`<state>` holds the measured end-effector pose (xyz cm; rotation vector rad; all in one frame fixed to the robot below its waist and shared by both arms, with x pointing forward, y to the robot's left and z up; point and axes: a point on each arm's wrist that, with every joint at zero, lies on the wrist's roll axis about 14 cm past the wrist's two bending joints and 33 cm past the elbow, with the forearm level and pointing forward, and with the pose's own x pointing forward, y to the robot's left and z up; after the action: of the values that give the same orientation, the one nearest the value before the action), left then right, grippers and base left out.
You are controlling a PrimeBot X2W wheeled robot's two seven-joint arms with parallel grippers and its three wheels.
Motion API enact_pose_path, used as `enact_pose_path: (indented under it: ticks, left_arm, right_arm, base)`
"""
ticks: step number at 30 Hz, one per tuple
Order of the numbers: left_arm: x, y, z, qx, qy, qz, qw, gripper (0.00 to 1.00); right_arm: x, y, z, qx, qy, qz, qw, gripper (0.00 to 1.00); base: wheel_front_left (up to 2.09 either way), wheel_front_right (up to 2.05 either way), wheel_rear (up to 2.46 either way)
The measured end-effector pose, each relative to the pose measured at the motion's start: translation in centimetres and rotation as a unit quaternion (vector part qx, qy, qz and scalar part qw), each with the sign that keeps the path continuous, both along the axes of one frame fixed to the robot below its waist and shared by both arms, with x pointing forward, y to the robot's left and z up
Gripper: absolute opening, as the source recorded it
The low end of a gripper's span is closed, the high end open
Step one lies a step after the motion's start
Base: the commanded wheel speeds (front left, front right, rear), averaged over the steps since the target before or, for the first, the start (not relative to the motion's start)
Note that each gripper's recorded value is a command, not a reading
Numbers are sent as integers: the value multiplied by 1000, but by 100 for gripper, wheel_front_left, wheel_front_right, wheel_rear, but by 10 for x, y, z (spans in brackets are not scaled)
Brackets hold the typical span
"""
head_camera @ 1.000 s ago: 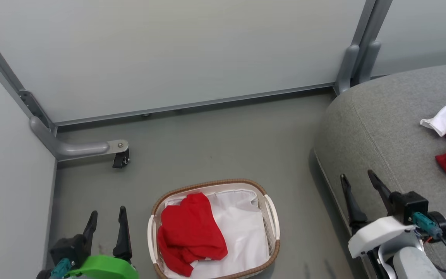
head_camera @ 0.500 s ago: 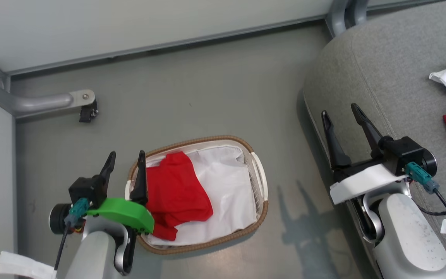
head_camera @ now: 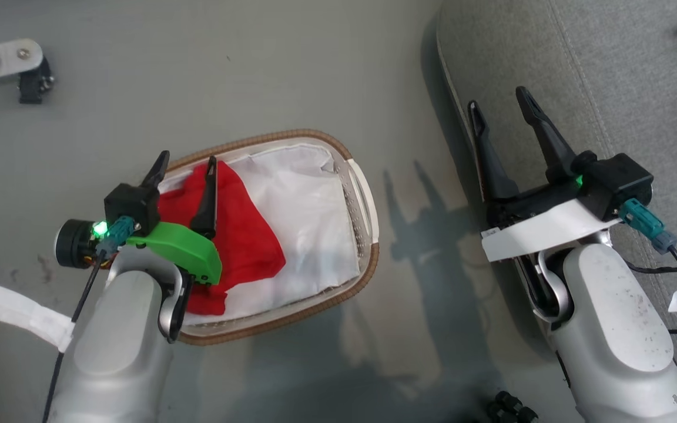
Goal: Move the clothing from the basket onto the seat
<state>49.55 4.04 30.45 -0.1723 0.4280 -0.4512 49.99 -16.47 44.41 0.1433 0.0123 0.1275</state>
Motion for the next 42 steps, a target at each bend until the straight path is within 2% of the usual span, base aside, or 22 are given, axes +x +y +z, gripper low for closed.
enact_pose_path:
  ticks: [8, 18, 30, 36, 42]
  left_arm:
    - [4, -20, -65, 35, 49, -67, 996, 100]
    - [-16, -40, -136, 79, 118, -144, 979, 100]
    - [-29, -39, -185, 167, 146, -207, 953, 100]
    - [-43, -28, -204, 217, 192, -229, 929, 100]
    - [-54, -27, -215, 238, 219, -253, 912, 100]
  right_arm:
    - [10, -4, -36, 11, 34, -1, 999, 100]
    - [3, -10, -67, 26, 74, -9, 997, 100]
    - [-4, -17, -86, 19, 99, -16, 995, 100]
    - [-5, -15, -89, 21, 103, -12, 994, 100]
    - [-1, -12, -88, 24, 99, -7, 995, 100]
  base:
    - [0, 0, 0]
    - [0, 0, 0]
    - [0, 0, 0]
    - [0, 0, 0]
    - [0, 0, 0]
